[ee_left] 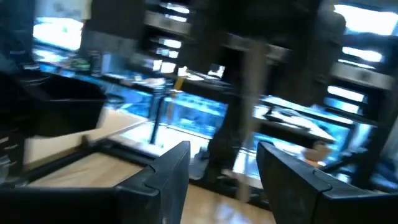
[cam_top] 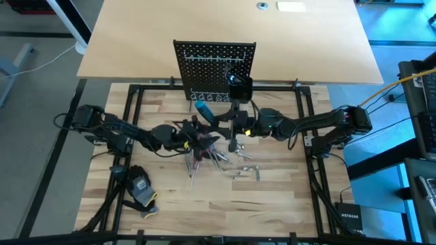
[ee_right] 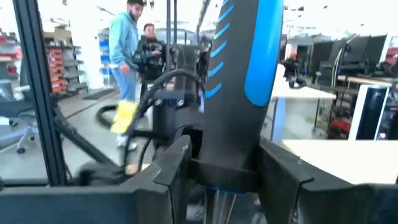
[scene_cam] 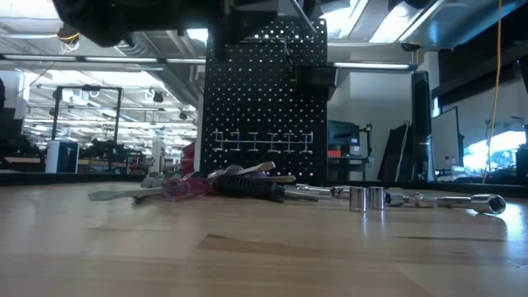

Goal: Hang tools onto peg board
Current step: Hang the blue screwdriver on the peg board

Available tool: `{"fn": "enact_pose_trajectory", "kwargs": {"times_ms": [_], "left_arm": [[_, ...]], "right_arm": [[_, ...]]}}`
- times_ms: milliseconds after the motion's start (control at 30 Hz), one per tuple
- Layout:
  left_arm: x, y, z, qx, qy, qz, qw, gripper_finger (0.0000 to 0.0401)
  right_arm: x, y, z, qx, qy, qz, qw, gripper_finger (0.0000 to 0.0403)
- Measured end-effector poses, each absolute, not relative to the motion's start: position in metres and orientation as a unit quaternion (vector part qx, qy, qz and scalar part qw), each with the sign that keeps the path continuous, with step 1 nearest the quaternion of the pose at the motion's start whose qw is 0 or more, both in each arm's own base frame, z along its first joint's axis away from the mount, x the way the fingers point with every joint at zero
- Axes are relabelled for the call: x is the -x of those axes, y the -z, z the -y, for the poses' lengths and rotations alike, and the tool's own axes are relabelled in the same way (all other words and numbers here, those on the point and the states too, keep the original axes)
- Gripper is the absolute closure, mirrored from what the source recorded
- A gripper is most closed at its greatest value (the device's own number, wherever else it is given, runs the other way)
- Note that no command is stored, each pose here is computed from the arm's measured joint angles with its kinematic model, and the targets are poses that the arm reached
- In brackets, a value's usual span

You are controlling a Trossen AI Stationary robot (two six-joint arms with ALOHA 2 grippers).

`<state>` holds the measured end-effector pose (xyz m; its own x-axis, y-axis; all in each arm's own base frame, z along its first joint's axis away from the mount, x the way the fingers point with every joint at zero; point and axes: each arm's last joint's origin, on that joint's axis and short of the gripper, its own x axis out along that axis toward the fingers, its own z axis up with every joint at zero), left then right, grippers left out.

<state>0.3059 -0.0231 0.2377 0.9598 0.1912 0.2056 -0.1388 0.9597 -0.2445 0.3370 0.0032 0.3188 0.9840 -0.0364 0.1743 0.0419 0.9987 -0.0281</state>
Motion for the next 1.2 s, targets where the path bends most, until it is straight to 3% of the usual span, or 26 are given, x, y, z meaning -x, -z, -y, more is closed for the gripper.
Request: {"fn": "enact_pose_trajectory", "kwargs": {"times_ms": [633,800,1067,1200], "left_arm": [[-0.331,-0.268,0.033,0.003,-0.027,0.135,0.990,0.0229],[-0.333,-0.261,0.035,0.001,-0.024,0.098,0.995,0.0269],[-0.334,-0.256,0.036,-0.009,-0.022,0.073,0.997,0.0382],[-0.334,-0.256,0.036,-0.009,-0.021,0.069,0.997,0.0387]], "right_arm": [[-0.338,-0.328,-0.007,0.026,-0.045,0.162,0.985,0.0258],[-0.338,-0.326,-0.015,0.035,-0.061,0.159,0.985,0.0258],[-0.338,-0.325,-0.019,0.057,-0.066,0.157,0.984,0.0258],[-0.339,-0.324,-0.019,0.058,-0.067,0.148,0.985,0.0256]]}}
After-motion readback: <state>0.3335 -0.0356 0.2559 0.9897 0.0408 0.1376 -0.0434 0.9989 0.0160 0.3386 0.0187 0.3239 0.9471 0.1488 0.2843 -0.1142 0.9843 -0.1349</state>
